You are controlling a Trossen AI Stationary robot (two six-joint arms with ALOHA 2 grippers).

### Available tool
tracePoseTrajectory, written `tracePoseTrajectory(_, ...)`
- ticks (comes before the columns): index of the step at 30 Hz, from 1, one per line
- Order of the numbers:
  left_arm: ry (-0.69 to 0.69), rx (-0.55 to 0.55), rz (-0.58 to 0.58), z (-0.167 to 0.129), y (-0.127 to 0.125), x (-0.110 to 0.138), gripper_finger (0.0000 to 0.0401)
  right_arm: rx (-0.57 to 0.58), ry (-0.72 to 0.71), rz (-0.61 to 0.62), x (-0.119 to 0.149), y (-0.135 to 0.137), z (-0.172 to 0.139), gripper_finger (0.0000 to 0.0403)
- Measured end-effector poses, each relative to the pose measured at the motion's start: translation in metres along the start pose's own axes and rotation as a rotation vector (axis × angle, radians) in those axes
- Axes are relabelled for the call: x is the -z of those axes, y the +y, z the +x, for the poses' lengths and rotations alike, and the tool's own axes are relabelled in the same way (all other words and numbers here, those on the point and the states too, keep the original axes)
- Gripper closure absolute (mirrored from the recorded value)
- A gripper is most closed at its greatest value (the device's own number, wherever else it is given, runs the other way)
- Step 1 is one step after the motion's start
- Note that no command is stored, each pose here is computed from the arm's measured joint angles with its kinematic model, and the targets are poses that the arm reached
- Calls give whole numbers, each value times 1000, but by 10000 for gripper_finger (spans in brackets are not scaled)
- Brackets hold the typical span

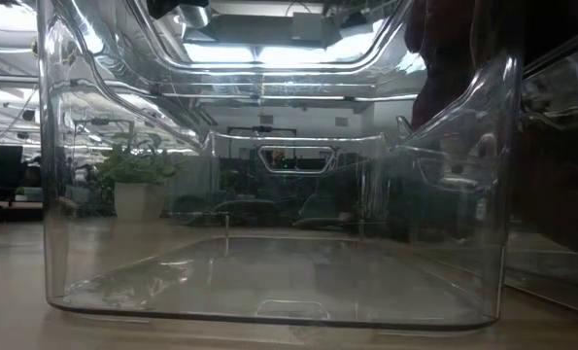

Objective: Pick & Place hat
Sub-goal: Put the left red cap into the right transparent bin, then put the red cap into the right transparent bin

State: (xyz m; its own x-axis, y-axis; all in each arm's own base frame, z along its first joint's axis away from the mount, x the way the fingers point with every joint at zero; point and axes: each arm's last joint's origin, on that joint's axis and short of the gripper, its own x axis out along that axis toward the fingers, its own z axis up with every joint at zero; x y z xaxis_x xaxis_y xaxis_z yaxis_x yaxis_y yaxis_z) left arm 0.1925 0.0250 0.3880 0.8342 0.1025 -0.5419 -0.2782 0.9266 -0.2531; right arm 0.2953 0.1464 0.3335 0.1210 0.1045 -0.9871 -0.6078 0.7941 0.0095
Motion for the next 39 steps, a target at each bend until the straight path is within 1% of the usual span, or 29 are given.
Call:
tracePoseTrajectory(3,-6,-19,0,0,1,0,247,41,8,-6,0,3,0,275)
tracePoseTrajectory(8,-18,-59,0,0,2,-1,248,143,28,-32,-1,8,0,224)
tracePoseTrajectory(10,-20,-64,0,0,2,-1,248,139,34,-47,-1,11,0,208)
tracePoseTrajectory(13,-20,-64,0,0,2,-1,247,99,63,-71,2,17,0,191)
tracePoseTrajectory(17,-21,-66,0,0,2,-1,248,55,43,-75,7,20,-8,178)
tracePoseTrajectory(21,-25,-65,-2,0,2,-1,250,64,-5,-38,16,22,-24,174)
tracePoseTrajectory(27,-100,-42,4,0,0,-8,247,84,-135,77,40,20,-59,173)
tracePoseTrajectory(31,-188,0,-57,2,-4,-18,248,176,-236,178,63,14,-86,173)
tracePoseTrajectory(35,-253,38,-159,8,-6,-26,248,321,-336,270,88,8,-112,173)
tracePoseTrajectory(37,-242,43,-171,13,-7,-27,247,393,-390,314,99,4,-123,173)
tracePoseTrajectory(39,-221,34,-150,21,-7,-27,247,453,-447,355,110,1,-134,173)
